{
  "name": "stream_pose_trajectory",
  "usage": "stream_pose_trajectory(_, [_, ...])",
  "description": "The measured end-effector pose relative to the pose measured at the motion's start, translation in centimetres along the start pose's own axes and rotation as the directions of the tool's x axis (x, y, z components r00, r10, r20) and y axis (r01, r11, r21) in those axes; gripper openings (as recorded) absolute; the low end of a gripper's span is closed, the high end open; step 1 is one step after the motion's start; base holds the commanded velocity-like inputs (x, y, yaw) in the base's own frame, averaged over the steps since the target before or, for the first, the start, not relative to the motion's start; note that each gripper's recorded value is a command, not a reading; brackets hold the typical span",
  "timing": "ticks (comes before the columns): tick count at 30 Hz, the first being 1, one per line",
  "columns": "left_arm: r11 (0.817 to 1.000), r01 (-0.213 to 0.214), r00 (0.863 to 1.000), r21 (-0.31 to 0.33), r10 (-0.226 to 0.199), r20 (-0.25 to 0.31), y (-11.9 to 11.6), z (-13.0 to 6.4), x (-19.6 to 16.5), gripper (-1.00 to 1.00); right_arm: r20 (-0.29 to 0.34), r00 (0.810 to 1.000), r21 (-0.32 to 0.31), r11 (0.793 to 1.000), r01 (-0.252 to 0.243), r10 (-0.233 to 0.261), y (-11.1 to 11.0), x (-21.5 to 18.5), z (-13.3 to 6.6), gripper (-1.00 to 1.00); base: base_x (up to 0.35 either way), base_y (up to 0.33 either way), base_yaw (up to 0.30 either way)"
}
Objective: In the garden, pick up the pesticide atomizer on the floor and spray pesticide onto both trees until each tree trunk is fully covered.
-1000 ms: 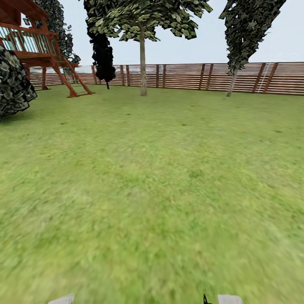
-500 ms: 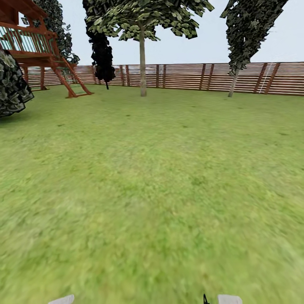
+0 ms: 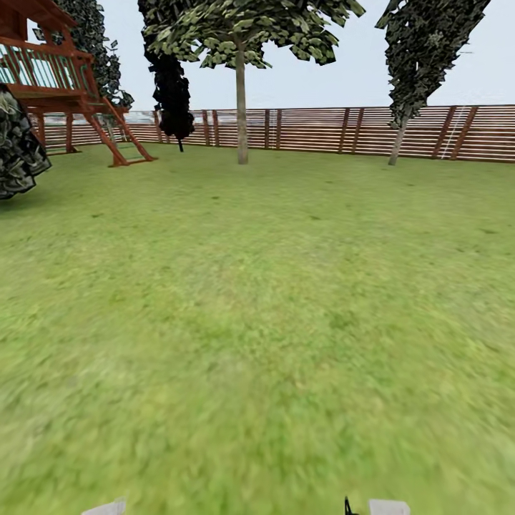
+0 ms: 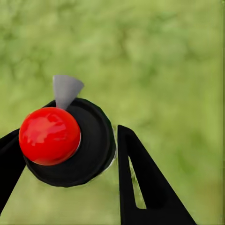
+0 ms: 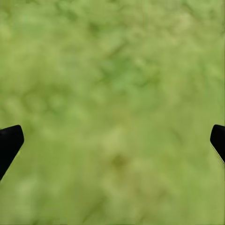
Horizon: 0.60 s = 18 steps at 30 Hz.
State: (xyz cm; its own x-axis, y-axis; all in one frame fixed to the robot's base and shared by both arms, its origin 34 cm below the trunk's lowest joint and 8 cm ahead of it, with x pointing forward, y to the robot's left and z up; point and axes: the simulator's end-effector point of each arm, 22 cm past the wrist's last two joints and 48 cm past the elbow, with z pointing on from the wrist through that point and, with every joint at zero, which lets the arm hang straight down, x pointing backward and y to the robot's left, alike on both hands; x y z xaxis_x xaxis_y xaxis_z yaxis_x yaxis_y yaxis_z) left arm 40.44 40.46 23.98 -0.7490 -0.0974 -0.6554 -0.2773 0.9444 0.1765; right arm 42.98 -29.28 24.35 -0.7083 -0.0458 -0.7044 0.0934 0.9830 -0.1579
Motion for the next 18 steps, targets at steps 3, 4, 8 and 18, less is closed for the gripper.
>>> stream_pose_trajectory(3, [1.0, 0.0, 1.0, 0.0, 0.0, 0.0, -0.01, 0.0, 0.0, -1.0, 0.0, 1.0, 0.0, 1.0, 0.0, 0.0, 0.0, 0.01, 0.0, 1.0, 0.34, 0.0, 0.0])
stream_pose_trajectory(4, [1.0, 0.0, 1.0, 0.0, 0.0, 0.0, 0.01, 0.0, 0.0, -1.0, 0.0, 1.0, 0.0, 1.0, 0.0, 0.0, 0.0, 0.0, 0.0, 1.0, 0.34, 0.0, 0.0])
stream_pose_trajectory(8, [1.0, 0.0, 1.0, -0.002, 0.0, -0.001, 0.11, 0.01, 0.01, -1.0, 0.0, 1.0, 0.0, 1.0, 0.0, 0.0, 0.0, 0.01, 0.0, 1.0, 0.34, 0.0, 0.0])
stream_pose_trajectory(18, [1.0, 0.0, 1.0, -0.002, 0.0, -0.001, 0.11, 0.02, 0.01, -1.0, 0.0, 1.0, 0.0, 1.0, 0.0, 0.0, 0.0, 0.0, 0.0, 1.0, 0.34, 0.0, 0.0])
